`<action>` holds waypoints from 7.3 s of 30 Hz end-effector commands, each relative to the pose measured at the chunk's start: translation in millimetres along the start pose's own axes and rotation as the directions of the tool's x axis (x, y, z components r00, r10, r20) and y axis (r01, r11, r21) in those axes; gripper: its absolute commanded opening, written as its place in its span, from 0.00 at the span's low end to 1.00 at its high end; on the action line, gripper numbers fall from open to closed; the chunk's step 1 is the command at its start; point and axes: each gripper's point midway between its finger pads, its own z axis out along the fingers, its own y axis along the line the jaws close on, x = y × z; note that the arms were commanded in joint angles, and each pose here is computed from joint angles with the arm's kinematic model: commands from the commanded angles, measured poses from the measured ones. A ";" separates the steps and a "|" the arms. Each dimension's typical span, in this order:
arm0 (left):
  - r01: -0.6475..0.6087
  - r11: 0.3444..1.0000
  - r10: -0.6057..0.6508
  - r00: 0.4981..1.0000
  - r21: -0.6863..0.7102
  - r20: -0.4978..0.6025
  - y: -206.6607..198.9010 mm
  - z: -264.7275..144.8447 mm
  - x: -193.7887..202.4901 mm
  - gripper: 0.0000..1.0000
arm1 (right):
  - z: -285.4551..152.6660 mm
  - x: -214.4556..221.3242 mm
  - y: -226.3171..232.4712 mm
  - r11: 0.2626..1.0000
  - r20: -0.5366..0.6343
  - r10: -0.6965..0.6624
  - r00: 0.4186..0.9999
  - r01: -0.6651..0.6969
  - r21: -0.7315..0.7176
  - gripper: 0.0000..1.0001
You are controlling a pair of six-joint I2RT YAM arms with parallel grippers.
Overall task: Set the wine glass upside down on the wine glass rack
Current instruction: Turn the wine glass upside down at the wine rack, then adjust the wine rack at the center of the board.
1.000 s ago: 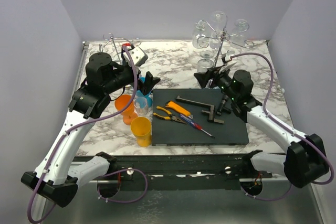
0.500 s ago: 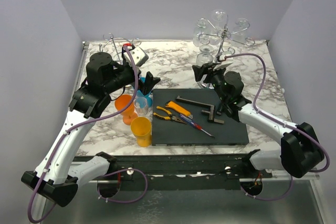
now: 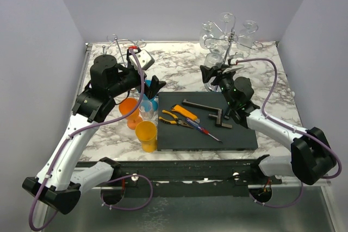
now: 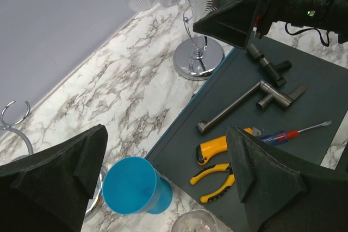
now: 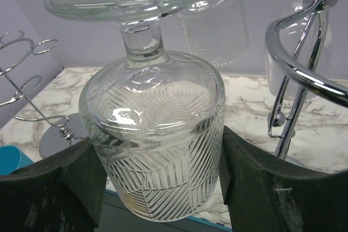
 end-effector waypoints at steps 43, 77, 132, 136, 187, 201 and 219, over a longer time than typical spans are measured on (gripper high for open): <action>-0.059 0.997 0.058 0.998 0.057 0.028 -16.0 -13.8 -2.1 0.99 | 53.9 -31.6 -13.2 0.989 0.147 -0.011 0.989 -0.011 0.149 0.01; -0.044 0.993 0.041 0.999 0.110 0.029 -21.6 -7.0 -4.6 0.97 | 52.0 -29.5 -19.6 0.950 0.153 -0.116 0.981 0.065 0.306 0.01; -0.056 0.992 0.053 0.998 0.112 0.030 -23.1 -9.3 -2.4 0.97 | 27.8 -46.9 6.4 0.971 0.265 -0.161 0.951 0.105 0.213 0.01; -0.051 0.992 0.048 0.998 0.113 0.028 -23.6 -9.3 -2.1 0.97 | 23.4 -40.3 1.2 0.970 0.260 -0.140 0.955 0.080 0.230 0.01; 0.169 0.985 -0.173 0.979 -0.044 -0.108 7.8 -2.8 -21.6 0.99 | -30.7 -188.4 -10.3 0.963 -0.360 0.018 0.933 0.080 0.257 1.00; 0.181 0.983 -0.178 0.978 0.021 -0.111 14.5 24.2 -45.2 0.86 | -1.1 -188.2 -143.2 0.888 -0.298 0.197 0.934 -0.041 0.458 0.83; 0.106 0.964 -0.096 0.994 0.245 -0.051 -31.5 123.5 -98.6 0.54 | -23.8 -135.7 -160.0 0.866 -0.316 0.310 0.897 -0.130 0.483 0.58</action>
